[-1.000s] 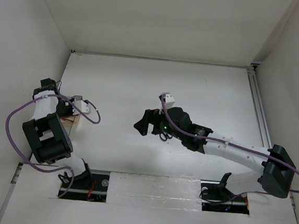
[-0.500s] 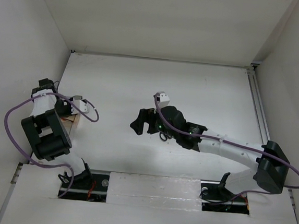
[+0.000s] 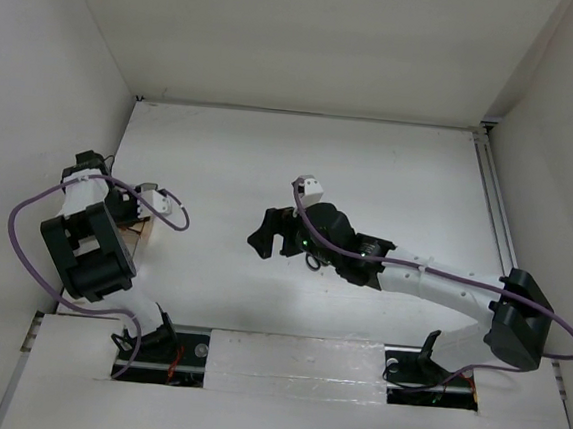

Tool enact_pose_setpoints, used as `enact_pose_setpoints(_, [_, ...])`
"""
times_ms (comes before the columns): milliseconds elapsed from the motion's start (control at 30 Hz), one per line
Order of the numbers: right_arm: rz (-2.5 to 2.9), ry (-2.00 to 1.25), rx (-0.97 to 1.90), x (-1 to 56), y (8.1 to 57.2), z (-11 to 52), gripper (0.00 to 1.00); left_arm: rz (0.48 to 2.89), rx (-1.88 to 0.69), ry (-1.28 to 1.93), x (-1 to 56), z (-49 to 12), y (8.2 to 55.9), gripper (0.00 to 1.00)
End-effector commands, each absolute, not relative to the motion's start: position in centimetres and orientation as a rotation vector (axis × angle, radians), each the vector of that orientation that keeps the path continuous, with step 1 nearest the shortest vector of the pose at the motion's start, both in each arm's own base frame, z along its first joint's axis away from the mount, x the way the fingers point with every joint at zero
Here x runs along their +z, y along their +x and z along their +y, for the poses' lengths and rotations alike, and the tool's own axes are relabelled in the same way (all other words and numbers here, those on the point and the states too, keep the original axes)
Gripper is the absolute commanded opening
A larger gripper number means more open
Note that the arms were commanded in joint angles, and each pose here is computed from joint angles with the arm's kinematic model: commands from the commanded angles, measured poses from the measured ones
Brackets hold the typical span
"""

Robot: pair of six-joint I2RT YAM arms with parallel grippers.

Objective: Sort the stationery into containers
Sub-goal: Place the stationery into the container, then grab a piece of stationery with the right arm

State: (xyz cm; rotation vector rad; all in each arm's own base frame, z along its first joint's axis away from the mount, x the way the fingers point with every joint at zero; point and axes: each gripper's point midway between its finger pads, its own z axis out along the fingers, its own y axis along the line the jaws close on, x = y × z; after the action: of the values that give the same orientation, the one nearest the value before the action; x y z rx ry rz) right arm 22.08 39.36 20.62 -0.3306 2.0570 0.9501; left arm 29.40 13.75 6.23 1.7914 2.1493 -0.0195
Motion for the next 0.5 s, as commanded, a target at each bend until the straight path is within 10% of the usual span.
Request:
enact_pose_setpoints(0, [2.005,-0.325,0.965,22.7,22.4,40.1,1.00,2.143,-0.042,1.759,7.1,13.4,29.5,0.23])
enact_pose_setpoints(133, [2.005,-0.325,0.965,22.7,22.4,40.1,1.00,2.145,-0.020,1.745,7.4,13.7,29.9,0.45])
enact_pose_setpoints(467, [2.015,-0.328,0.958,22.3,22.6,40.4,1.00,2.080,-0.075,1.700,11.1,11.9,29.9,0.47])
